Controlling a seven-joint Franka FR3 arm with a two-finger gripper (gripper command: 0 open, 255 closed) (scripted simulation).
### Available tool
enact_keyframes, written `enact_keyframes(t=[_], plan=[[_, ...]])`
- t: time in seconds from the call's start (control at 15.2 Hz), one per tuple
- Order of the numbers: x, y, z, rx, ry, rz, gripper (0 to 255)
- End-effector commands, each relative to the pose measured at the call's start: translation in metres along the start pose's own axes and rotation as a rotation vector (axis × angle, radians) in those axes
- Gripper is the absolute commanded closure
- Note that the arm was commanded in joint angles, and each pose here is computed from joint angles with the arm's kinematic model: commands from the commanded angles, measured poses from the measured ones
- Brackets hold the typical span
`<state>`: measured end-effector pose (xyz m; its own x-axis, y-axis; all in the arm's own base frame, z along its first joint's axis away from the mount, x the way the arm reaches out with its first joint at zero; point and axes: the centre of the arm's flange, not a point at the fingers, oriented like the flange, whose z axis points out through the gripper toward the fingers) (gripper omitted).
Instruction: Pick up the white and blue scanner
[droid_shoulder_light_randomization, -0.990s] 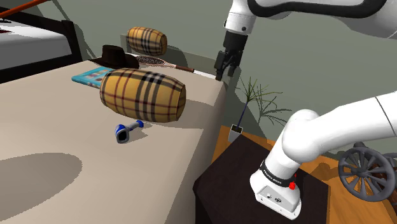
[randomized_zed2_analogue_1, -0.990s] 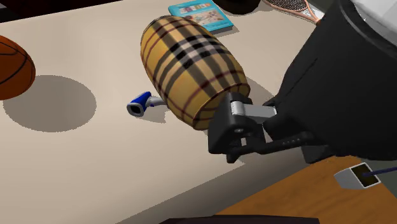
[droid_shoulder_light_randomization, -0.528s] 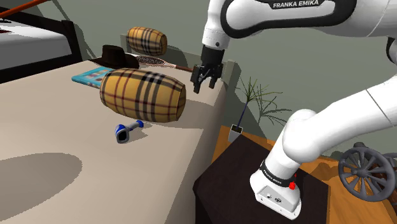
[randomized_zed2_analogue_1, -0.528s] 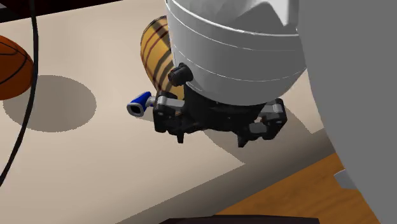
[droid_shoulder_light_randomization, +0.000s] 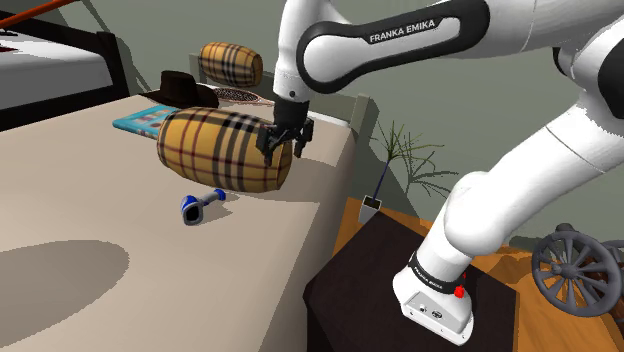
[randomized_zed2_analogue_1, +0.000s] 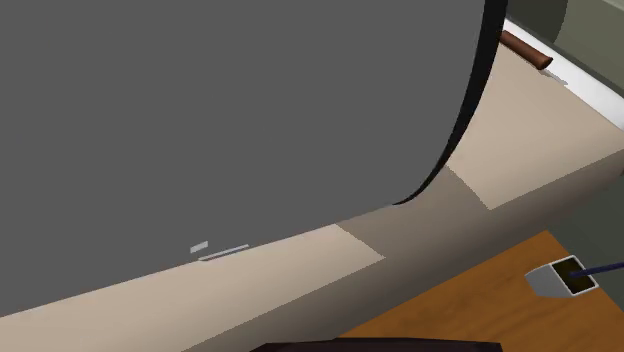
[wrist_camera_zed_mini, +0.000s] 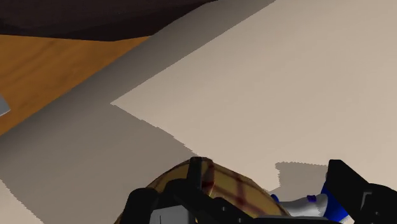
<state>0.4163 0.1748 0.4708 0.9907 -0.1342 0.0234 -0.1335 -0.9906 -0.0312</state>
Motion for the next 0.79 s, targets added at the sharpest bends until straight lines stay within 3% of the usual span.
enact_keyframes(t=[0.0,0.73], plan=[[0.009,-0.019,0.016,0.0,0.003,0.02,0],[0.073,-0.119,0.099,-0.008,0.02,0.12,0]])
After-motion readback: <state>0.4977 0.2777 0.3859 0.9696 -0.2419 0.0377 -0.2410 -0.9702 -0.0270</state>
